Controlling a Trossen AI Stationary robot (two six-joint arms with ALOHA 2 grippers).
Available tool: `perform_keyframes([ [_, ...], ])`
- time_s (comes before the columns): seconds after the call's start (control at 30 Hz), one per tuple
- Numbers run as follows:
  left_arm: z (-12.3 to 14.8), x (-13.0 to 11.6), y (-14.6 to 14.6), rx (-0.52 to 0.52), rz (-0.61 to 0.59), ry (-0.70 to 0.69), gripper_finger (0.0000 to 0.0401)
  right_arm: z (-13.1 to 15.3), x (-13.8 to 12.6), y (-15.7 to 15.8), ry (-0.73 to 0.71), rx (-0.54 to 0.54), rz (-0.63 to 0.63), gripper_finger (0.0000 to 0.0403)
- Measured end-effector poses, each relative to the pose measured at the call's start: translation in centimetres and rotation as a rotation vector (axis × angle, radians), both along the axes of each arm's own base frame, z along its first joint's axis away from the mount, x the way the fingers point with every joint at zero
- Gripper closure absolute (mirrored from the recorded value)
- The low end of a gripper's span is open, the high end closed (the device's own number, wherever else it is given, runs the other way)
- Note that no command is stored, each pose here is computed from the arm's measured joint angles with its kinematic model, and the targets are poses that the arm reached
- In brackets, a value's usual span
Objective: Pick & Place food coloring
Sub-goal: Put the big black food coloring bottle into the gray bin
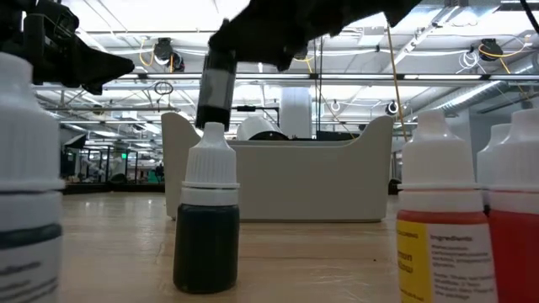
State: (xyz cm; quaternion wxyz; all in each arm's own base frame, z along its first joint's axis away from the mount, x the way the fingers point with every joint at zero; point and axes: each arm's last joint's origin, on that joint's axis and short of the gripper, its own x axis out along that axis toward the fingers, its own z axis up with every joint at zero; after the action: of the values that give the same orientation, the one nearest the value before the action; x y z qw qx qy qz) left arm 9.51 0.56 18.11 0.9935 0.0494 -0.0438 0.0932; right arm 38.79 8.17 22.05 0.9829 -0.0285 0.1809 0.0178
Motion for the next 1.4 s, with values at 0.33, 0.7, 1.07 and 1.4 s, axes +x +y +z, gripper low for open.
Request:
perform_keyframes([
  [0.33,0.0,0.0,0.0,0.02,0.007,0.003,0.035,-3.0,1.2,-1.6,0.073,0.049,-0.07,0.0286],
  [0.7,0.0,0.0,0.0,0.018,0.01,0.003,0.035,-5.5,2.0,-1.4,0.092,0.052,-0.074,0.0286],
  [1.07,0.0,0.0,0.0,0.017,0.01,0.003,0.035,-6.5,2.2,-1.4,0.106,0.043,-0.074,0.0284],
  [1.4,0.0,0.0,0.0,0.017,0.01,0.002,0.035,-6.5,2.3,-1.4,0.093,0.043,-0.073,0.0249],
])
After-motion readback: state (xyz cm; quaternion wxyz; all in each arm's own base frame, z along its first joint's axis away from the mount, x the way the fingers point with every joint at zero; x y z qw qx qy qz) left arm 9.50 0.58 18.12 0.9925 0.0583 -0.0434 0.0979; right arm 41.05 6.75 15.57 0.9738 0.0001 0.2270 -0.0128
